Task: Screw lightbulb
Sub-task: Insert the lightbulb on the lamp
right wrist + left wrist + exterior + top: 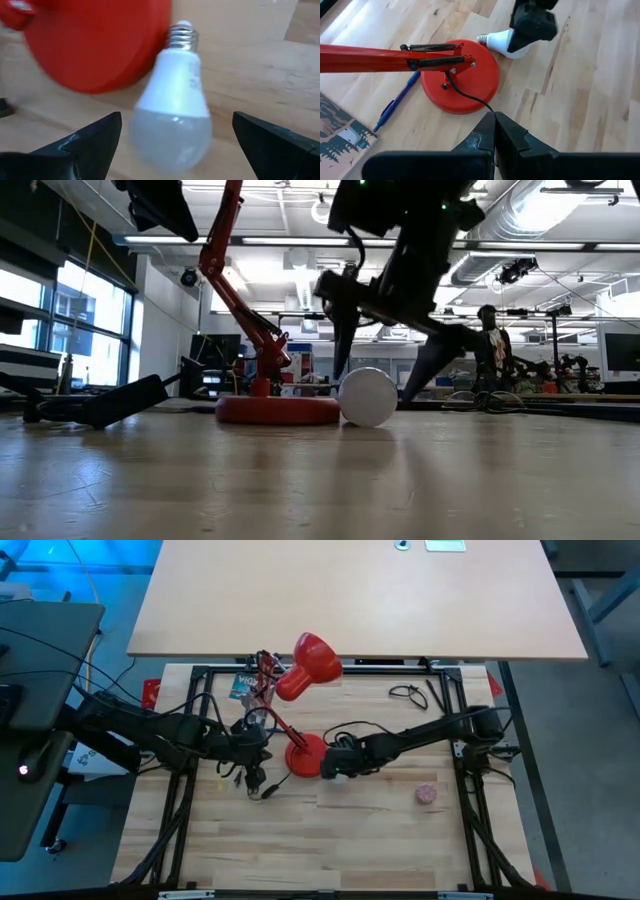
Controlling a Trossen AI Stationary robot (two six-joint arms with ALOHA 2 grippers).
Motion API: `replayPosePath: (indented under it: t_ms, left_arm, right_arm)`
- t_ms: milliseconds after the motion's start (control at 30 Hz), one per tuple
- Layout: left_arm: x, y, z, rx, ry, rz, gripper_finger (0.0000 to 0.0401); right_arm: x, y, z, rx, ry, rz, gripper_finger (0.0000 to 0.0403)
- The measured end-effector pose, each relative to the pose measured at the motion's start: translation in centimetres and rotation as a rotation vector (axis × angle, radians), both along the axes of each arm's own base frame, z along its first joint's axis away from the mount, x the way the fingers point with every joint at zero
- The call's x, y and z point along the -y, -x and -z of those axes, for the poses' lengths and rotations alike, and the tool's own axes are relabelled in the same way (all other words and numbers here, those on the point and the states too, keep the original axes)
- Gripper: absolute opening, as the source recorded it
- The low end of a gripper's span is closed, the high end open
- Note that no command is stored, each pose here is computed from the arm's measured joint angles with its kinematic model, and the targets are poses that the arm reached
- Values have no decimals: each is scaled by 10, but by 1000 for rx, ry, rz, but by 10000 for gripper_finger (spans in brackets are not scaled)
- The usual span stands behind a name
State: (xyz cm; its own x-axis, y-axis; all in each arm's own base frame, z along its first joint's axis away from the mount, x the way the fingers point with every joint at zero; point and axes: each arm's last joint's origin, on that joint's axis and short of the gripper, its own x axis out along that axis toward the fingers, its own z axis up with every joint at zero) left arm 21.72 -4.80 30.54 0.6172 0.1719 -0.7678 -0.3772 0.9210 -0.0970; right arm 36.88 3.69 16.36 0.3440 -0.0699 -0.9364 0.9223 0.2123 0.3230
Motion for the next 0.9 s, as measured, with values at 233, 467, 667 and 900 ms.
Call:
replayPosePath:
  t_ms: [233, 467, 667, 900]
  left_arm:
    - [0, 0, 0, 1, 5, -4, 0]
    - [0, 0, 0, 6, -2, -21, 0]
    - [0, 0, 0, 10, 9, -36, 0]
    - [1, 1, -1, 9, 86, -33, 0]
  right_arm:
    - [-2, -5, 12, -5, 6, -14, 374]
    - [9, -5, 13, -15, 29, -23, 363]
    - [8, -5, 13, -22, -22, -96, 277]
    - [2, -2, 8, -27, -67, -232, 241]
